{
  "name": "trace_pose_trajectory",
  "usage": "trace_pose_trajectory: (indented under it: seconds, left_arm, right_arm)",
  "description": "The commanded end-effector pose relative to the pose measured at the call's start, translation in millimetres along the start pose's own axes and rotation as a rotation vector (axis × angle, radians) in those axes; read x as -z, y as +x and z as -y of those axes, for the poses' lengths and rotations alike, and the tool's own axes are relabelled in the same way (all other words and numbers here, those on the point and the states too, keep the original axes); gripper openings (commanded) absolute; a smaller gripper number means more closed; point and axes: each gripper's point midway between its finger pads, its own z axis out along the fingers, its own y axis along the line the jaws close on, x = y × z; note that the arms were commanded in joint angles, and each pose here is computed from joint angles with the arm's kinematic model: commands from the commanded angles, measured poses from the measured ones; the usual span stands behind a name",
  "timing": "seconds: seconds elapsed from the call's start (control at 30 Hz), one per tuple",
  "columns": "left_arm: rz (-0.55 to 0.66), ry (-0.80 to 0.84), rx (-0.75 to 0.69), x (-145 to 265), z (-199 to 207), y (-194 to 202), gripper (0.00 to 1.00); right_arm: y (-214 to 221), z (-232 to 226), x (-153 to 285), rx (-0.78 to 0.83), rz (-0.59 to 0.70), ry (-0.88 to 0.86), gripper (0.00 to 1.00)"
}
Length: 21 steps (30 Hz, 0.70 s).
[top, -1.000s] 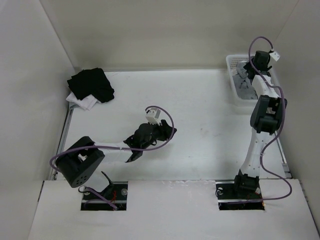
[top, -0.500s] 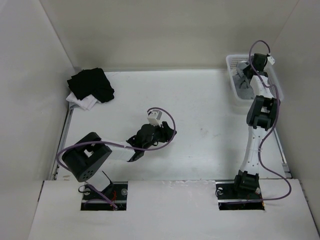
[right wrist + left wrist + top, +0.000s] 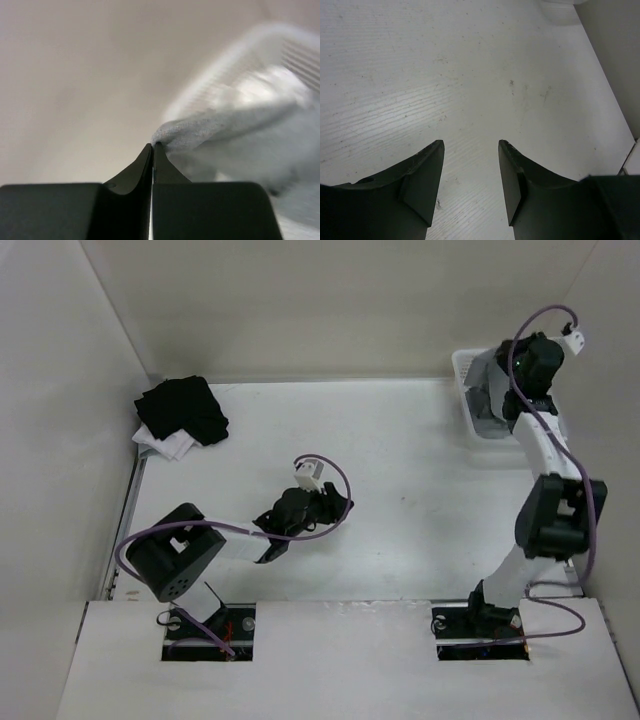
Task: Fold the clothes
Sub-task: Grab the tank top from the pile, then move the tank top to the center of the board
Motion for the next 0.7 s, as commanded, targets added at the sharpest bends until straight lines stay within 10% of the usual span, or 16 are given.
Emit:
trace_pose_trajectory:
  seconds: [0.0, 0.4, 0.67]
  left_arm:
    - [0.098, 0.076, 0.043, 5.0, 19.9, -32.5, 0.46]
    - [0.376, -0.011, 0.236, 85.0, -11.6, -147.4, 0.46]
    - [0.503, -0.162, 0.293, 125.9, -58.3, -162.6, 0.52]
  right_arm:
    - [-111.9, -149.3, 112.0, -0.077, 0.295, -0.42, 0.0]
    - [-174.6, -313.5, 400.9, -0.063, 0.328, -1.023, 0.02]
    - [55.8, -261.6, 355.7, -0.044, -0.148, -0.981, 0.05]
